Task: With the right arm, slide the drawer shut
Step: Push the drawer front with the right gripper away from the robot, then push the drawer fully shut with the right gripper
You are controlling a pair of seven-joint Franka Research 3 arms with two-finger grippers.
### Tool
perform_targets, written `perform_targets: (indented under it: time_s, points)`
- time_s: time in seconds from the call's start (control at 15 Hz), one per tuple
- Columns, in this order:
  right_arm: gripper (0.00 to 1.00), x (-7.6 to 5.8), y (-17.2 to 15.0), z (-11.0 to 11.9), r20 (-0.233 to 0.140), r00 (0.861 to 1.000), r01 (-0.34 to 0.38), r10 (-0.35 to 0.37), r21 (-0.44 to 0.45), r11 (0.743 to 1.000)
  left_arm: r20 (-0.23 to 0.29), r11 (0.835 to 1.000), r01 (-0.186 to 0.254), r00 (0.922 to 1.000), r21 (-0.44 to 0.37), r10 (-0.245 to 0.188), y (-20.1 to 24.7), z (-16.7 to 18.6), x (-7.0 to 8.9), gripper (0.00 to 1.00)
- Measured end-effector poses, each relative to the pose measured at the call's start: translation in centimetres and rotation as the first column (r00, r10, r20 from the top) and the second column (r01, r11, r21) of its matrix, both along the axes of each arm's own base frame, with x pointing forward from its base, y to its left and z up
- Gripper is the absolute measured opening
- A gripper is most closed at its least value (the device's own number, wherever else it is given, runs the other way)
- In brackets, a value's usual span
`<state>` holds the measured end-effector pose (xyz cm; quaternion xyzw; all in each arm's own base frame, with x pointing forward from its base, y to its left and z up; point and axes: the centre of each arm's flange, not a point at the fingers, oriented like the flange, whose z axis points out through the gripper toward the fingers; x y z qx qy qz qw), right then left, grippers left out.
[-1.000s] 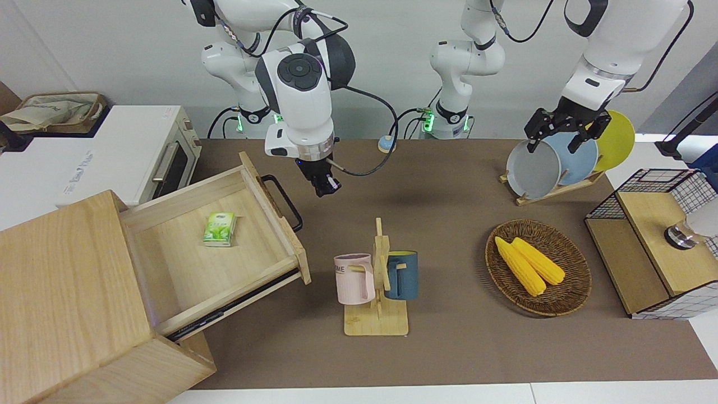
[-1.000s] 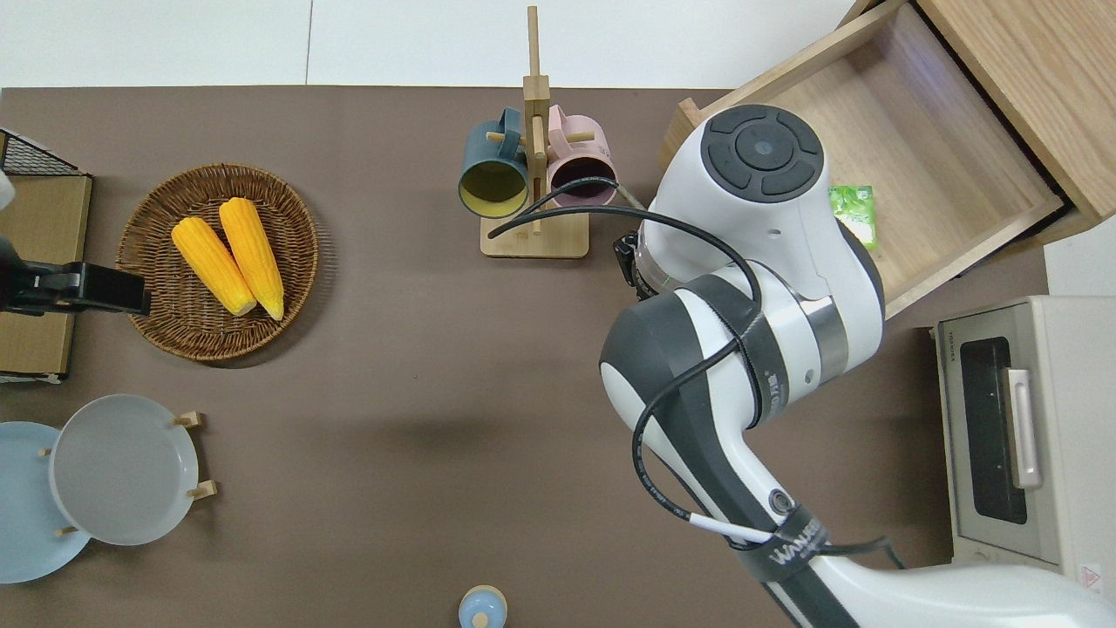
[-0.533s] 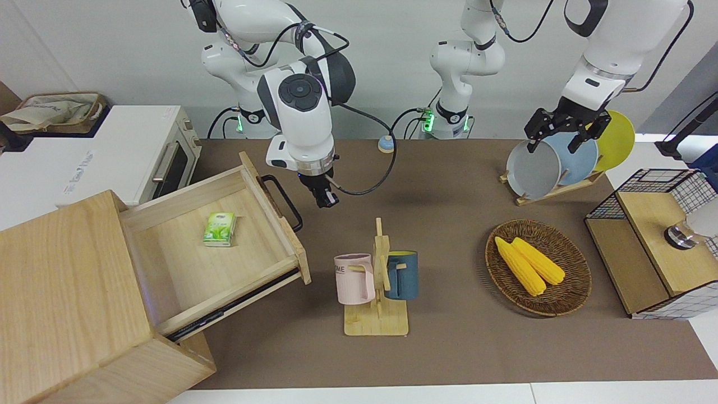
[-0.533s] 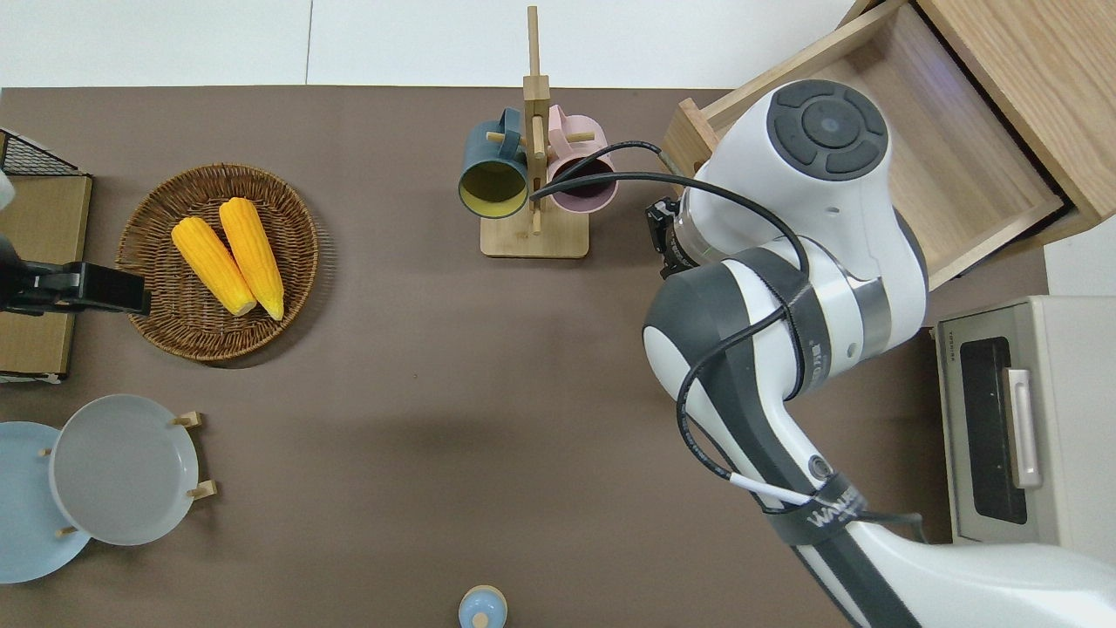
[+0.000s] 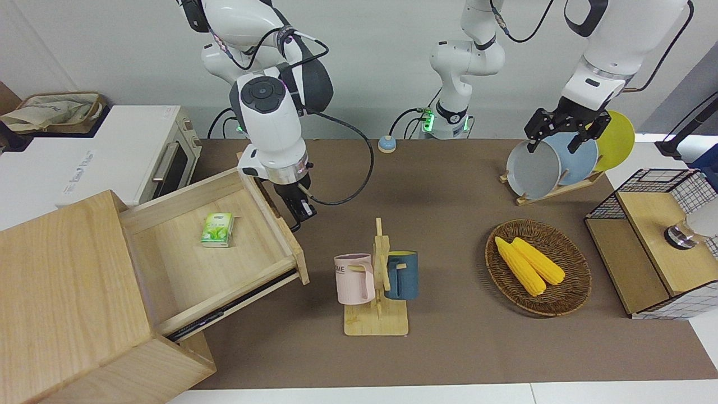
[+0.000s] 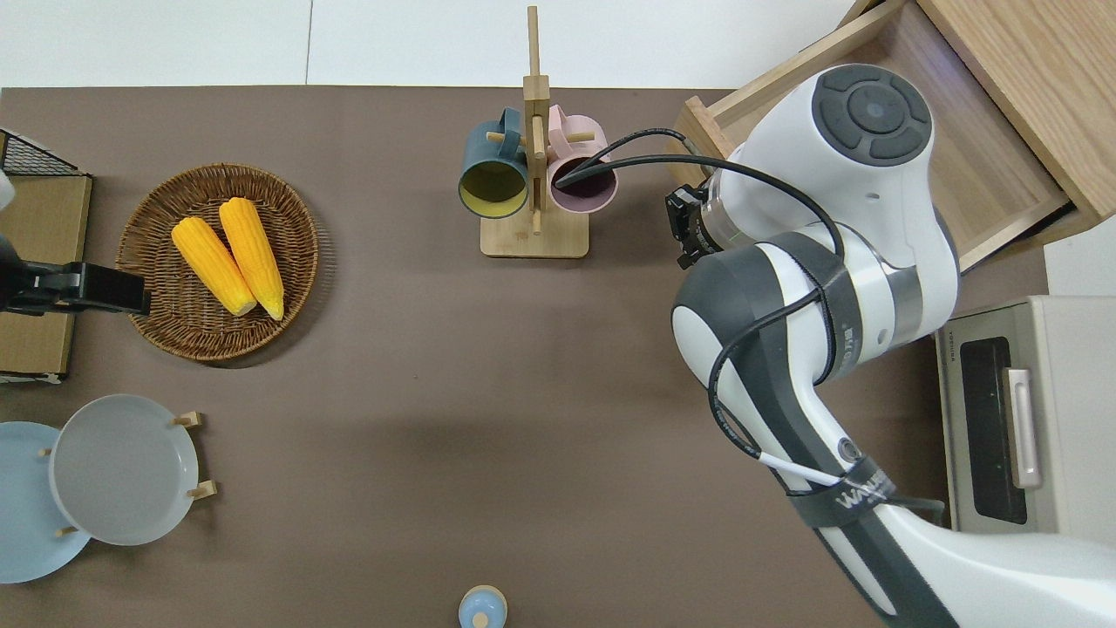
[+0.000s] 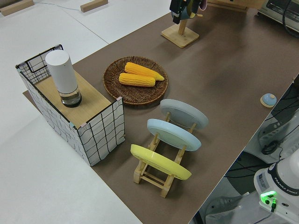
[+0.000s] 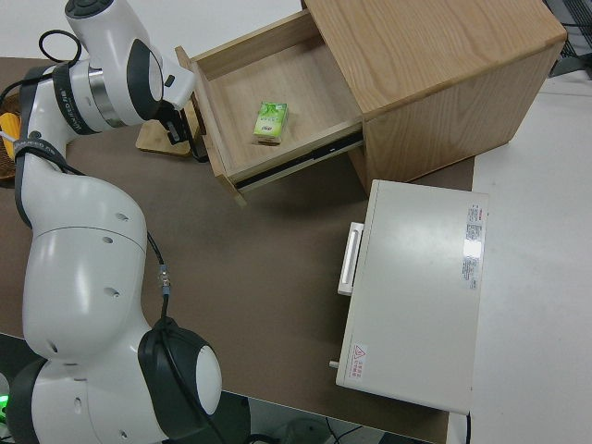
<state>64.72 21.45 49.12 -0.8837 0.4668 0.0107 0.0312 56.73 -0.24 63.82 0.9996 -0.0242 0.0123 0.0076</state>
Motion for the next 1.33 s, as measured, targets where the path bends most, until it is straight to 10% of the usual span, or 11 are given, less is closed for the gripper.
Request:
perform_targets:
  time_s: [0.27,1.33]
  points:
    - [0.01,0.7,-2.0,-0.4,0.001,0.997,-0.073,0.073,-0.005,0.997,0.000,1.000,0.000,1.0000,0.000,0.000,0.0,0.0,0.0,0.99]
    - [0.01,3.4,-13.9,-0.2,0.028,1.000,0.011,-0.011,-0.016,1.000,0.000,1.000,0.000,1.0000,0.000,0.000,0.0,0.0,0.0,1.00]
